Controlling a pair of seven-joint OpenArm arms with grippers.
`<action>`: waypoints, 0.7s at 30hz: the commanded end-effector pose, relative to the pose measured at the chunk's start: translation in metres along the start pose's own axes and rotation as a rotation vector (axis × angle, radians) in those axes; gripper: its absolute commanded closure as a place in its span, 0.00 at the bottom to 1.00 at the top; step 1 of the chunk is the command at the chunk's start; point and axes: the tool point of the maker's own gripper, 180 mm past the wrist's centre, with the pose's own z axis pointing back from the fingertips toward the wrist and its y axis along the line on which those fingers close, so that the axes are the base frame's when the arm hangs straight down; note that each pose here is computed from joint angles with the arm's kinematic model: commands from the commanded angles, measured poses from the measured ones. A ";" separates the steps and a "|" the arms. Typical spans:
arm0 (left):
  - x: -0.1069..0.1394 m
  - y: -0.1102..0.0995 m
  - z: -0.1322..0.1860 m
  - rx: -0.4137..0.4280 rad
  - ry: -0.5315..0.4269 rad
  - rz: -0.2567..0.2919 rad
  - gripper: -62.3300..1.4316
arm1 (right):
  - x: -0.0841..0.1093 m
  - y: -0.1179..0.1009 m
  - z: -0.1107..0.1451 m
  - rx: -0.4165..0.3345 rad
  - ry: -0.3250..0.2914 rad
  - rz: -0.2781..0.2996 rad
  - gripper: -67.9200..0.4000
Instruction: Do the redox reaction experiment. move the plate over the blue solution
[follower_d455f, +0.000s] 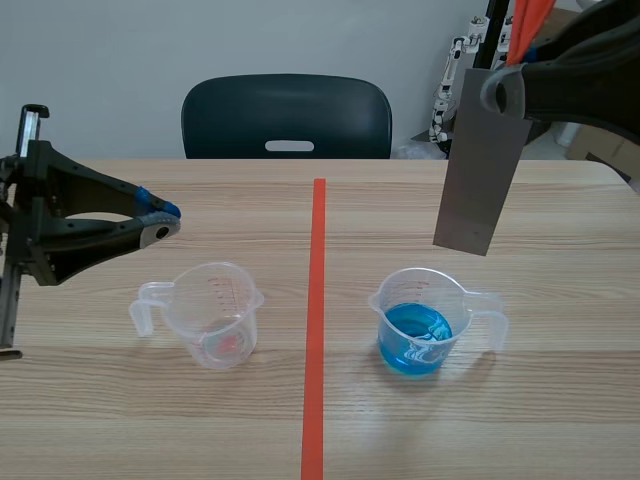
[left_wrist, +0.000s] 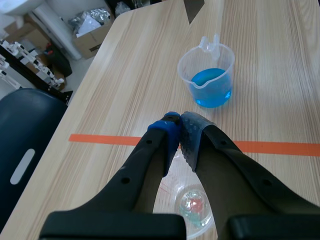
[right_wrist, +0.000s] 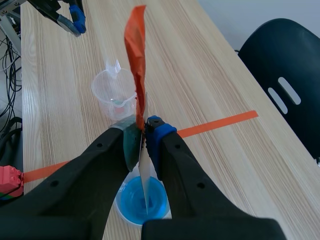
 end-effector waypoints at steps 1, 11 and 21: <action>0.006 0.007 -0.004 0.013 -0.026 -0.009 0.93 | 0.012 0.001 0.000 0.008 -0.039 0.001 0.99; -0.003 0.010 -0.040 -0.006 -0.034 0.013 0.93 | 0.011 0.001 0.000 0.008 -0.039 0.001 0.99; 0.005 0.019 -0.067 -0.042 -0.094 0.031 0.93 | 0.011 0.001 0.000 0.008 -0.039 0.001 0.99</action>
